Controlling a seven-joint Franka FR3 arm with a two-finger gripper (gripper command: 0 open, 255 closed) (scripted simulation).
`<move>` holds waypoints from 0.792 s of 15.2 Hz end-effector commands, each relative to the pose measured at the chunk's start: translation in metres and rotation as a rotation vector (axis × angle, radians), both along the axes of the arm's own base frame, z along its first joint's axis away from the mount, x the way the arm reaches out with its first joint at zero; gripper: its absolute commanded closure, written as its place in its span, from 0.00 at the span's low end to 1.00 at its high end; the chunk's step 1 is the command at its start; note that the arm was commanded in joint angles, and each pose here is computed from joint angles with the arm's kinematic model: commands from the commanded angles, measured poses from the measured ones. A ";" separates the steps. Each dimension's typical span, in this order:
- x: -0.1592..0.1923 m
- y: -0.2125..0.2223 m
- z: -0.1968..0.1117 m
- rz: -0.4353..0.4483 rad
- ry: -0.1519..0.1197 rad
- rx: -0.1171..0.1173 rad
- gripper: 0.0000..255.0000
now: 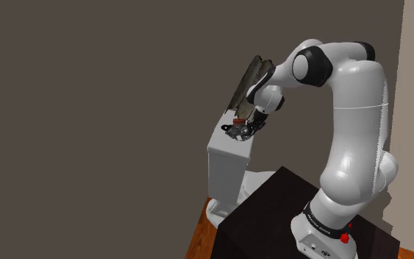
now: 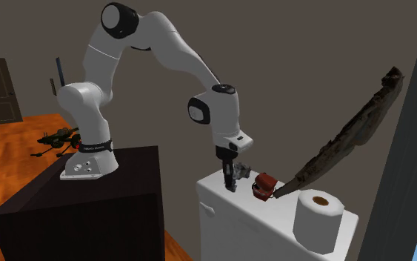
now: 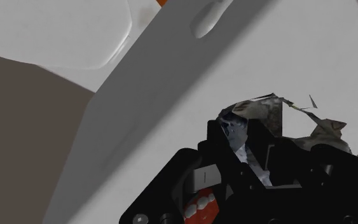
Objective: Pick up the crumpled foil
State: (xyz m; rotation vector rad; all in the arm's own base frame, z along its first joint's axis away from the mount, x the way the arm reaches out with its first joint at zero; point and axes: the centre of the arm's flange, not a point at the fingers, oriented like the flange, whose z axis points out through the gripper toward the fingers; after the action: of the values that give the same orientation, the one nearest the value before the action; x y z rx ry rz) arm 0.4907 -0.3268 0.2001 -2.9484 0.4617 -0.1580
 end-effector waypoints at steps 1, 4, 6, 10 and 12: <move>0.001 0.000 0.010 0.000 0.000 0.000 1.00; 0.001 0.000 0.026 0.000 0.000 0.000 1.00; 0.001 0.000 0.036 0.000 0.000 0.000 1.00; 0.001 0.000 0.057 0.000 0.000 0.000 1.00; 0.001 0.000 0.068 0.000 0.000 0.000 1.00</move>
State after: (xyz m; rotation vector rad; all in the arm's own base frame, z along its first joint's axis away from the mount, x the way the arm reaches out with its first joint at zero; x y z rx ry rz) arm 0.4918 -0.3265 0.2625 -2.9485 0.4615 -0.1581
